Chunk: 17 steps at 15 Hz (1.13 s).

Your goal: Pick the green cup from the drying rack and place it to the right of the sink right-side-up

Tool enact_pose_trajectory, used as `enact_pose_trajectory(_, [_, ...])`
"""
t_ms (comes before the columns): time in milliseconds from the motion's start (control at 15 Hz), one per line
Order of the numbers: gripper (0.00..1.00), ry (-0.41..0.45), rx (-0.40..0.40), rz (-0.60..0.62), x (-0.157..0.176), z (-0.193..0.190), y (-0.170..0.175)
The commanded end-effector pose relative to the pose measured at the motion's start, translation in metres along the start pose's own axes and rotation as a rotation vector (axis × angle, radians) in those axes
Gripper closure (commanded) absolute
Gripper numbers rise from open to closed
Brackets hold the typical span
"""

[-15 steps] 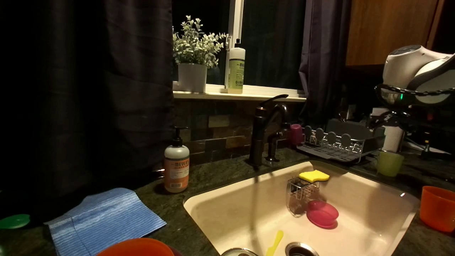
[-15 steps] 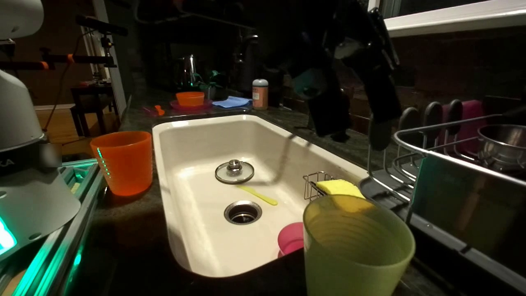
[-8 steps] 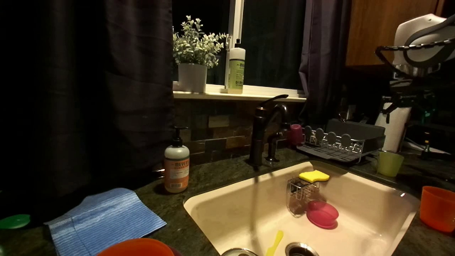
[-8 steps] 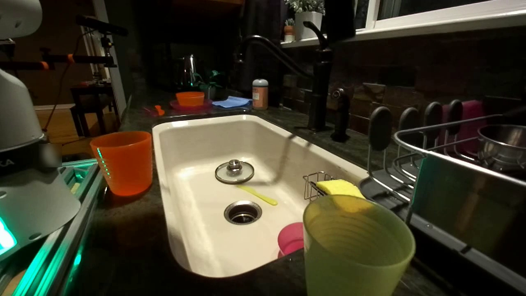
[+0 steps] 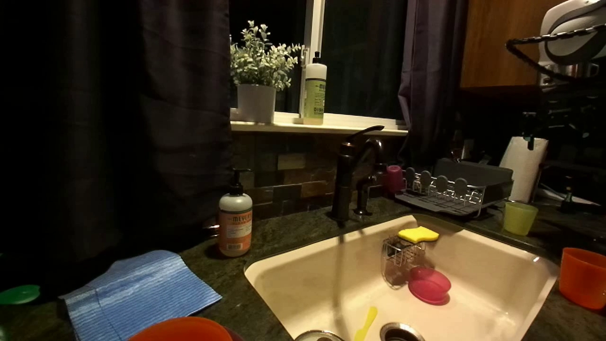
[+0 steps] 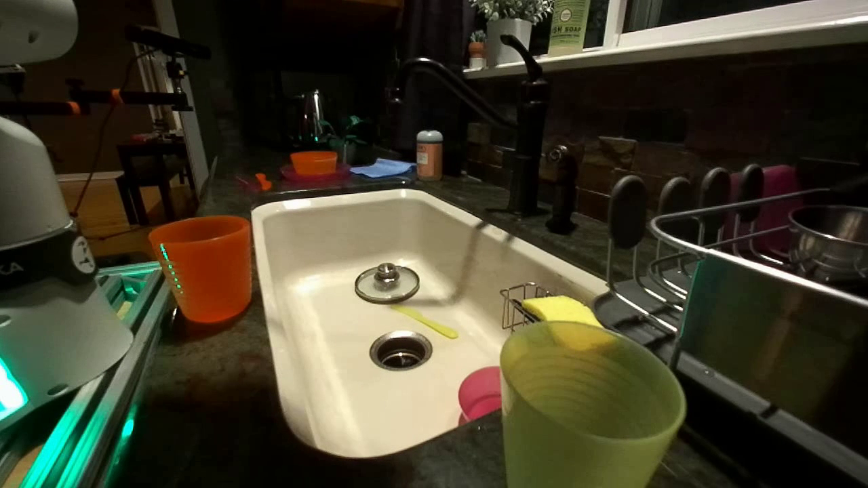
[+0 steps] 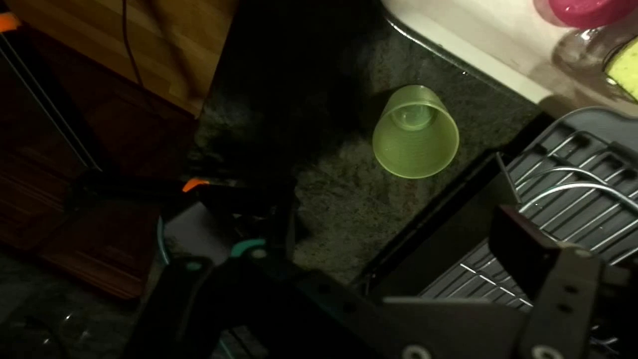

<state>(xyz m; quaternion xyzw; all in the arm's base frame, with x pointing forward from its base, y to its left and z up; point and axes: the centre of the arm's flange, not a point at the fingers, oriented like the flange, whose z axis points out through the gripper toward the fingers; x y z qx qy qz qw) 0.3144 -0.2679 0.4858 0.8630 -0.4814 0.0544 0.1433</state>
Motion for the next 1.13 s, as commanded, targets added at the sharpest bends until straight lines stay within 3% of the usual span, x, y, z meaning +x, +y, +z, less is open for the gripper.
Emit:
enact_pose_trajectory(0, [0.00, -0.049, 0.036, -0.020, 0.0016, -0.0048, 0.0101])
enact_pose_trajectory(1067, [0.00, -0.022, 0.030, -0.012, 0.0026, -0.0011, 0.0065])
